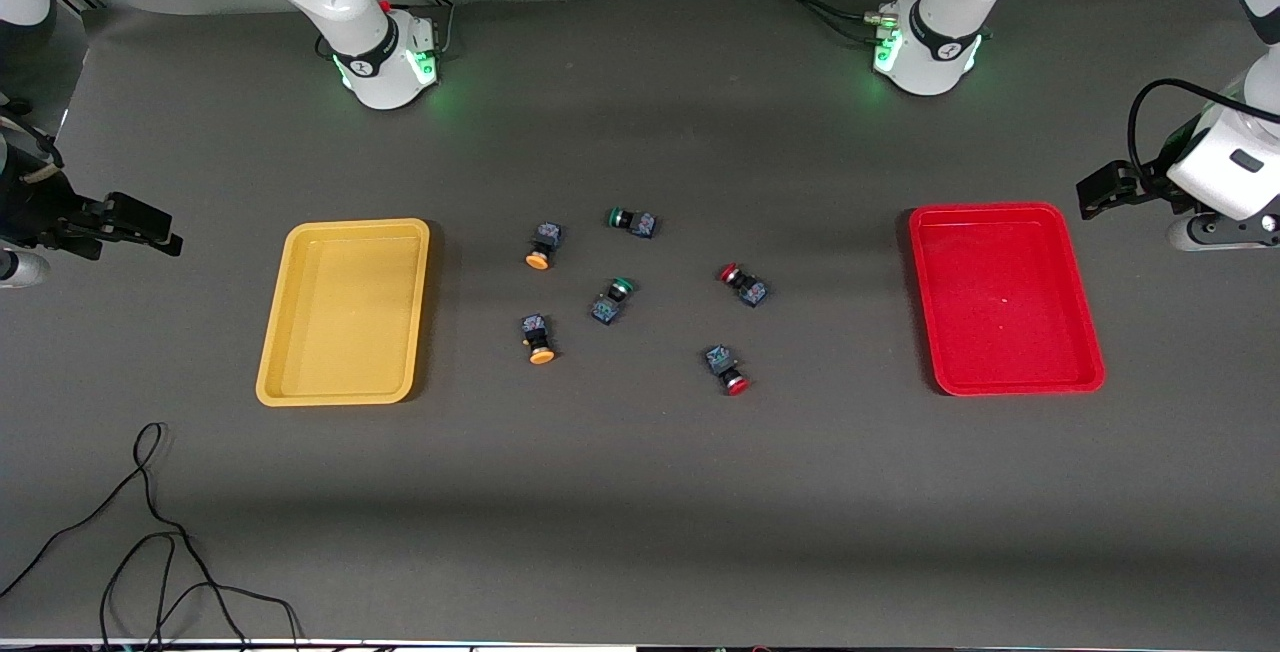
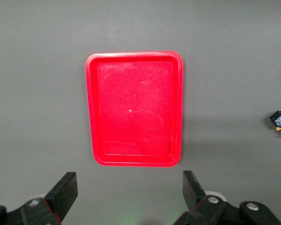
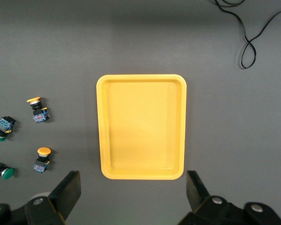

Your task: Place red and yellow buttons in trays

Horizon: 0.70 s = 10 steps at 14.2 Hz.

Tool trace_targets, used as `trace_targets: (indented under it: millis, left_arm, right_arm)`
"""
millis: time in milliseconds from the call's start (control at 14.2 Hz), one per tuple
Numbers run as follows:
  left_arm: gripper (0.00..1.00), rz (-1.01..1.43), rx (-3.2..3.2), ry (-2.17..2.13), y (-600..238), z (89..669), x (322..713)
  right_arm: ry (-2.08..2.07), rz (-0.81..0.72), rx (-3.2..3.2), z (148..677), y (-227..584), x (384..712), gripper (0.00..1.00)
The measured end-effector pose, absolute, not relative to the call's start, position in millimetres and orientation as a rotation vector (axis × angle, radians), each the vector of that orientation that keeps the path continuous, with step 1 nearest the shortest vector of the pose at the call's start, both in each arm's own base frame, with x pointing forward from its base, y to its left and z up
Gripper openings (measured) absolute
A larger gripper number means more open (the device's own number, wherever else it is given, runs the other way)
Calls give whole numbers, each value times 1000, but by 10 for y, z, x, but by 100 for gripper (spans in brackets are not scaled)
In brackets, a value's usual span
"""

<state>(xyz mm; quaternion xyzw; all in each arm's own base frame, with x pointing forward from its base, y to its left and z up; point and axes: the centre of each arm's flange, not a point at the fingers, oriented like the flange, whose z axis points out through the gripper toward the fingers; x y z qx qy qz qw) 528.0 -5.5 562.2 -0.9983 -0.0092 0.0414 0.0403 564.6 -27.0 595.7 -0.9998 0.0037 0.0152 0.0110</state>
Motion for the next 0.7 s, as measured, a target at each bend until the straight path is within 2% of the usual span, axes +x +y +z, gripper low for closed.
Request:
trace_targets:
  millis: [421,702]
  left_arm:
    - [100,123,-3061,-41,-25,5651,5273]
    - [100,142,-3071,-50,-11,5657,5259]
  right_arm:
    - [-4,57,-3121,5922,-228,5655,100]
    - [34,120,-3126,5745,521,5581,100]
